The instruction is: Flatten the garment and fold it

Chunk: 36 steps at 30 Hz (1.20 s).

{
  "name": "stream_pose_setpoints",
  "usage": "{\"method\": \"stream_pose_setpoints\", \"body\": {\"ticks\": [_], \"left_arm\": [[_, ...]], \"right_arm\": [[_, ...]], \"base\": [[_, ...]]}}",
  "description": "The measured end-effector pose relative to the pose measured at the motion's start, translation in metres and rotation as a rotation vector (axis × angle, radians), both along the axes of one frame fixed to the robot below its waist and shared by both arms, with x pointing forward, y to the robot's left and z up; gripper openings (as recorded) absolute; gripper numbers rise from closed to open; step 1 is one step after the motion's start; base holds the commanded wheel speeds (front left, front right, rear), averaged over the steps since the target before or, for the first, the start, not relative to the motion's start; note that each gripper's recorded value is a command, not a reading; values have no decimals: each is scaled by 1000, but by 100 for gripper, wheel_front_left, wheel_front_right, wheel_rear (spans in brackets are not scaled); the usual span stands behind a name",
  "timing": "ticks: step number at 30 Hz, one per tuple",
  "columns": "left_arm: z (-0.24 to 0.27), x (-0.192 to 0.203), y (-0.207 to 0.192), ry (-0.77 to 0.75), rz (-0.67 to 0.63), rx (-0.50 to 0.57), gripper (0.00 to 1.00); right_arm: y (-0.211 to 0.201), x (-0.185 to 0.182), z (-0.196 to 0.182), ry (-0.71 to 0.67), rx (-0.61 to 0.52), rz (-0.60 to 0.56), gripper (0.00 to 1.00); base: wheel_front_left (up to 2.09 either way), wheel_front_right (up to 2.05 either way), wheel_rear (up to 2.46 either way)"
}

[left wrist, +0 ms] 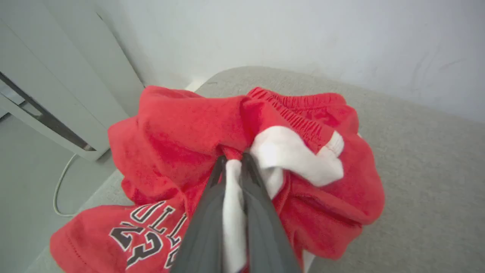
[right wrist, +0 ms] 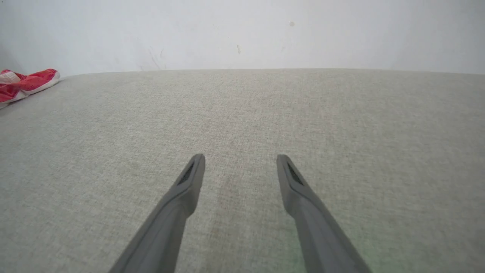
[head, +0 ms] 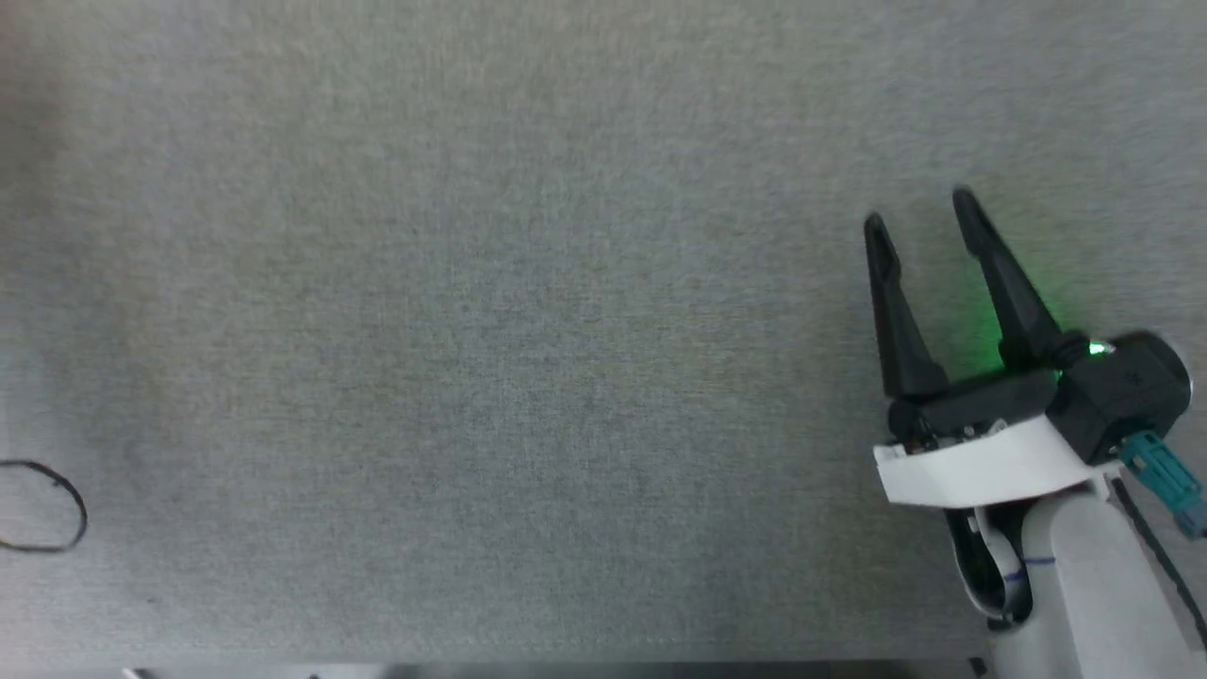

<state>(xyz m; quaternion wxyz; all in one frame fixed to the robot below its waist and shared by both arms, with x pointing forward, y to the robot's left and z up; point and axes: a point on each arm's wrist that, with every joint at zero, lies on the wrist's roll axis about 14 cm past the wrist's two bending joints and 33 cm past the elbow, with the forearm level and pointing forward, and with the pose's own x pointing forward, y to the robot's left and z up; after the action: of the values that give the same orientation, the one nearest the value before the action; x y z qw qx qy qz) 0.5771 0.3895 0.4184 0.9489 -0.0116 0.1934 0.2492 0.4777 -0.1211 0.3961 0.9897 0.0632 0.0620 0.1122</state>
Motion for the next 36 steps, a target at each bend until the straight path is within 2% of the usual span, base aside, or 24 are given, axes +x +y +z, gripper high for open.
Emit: {"method": "stream_pose_setpoints", "body": {"ticks": [5,11,17,23,27,29,32,36], "left_arm": [[81,12,-19,-227,-116,161,0],[194,11,-66,-501,-281,263,0],[281,-3,-158,-726,-492,218,0],[329,-30,-262,-850,-725,105,0],[327,-47,-331,-841,-876,-20,0],[310,-51,-362,-777,-950,-77,0],[258,-55,-395,-608,-1024,-153,0],[164,-70,-424,-285,-1098,-180,0]], "right_arm": [[-13,-19,19,-14,4,-41,100],[-23,-40,58,-86,7,-72,100],[-30,-61,97,-172,9,-93,100],[-37,-79,130,-245,7,-110,100],[-45,-91,146,-280,-1,-133,100],[-51,-98,150,-286,-6,-151,100],[-60,-107,152,-282,-14,-178,100],[-71,-117,155,-282,-23,-213,100]], "base": [[0,0,0],[0,0,0],[0,0,0],[0,0,0],[0,0,0],[0,0,0],[0,0,0],[0,0,0]]}}
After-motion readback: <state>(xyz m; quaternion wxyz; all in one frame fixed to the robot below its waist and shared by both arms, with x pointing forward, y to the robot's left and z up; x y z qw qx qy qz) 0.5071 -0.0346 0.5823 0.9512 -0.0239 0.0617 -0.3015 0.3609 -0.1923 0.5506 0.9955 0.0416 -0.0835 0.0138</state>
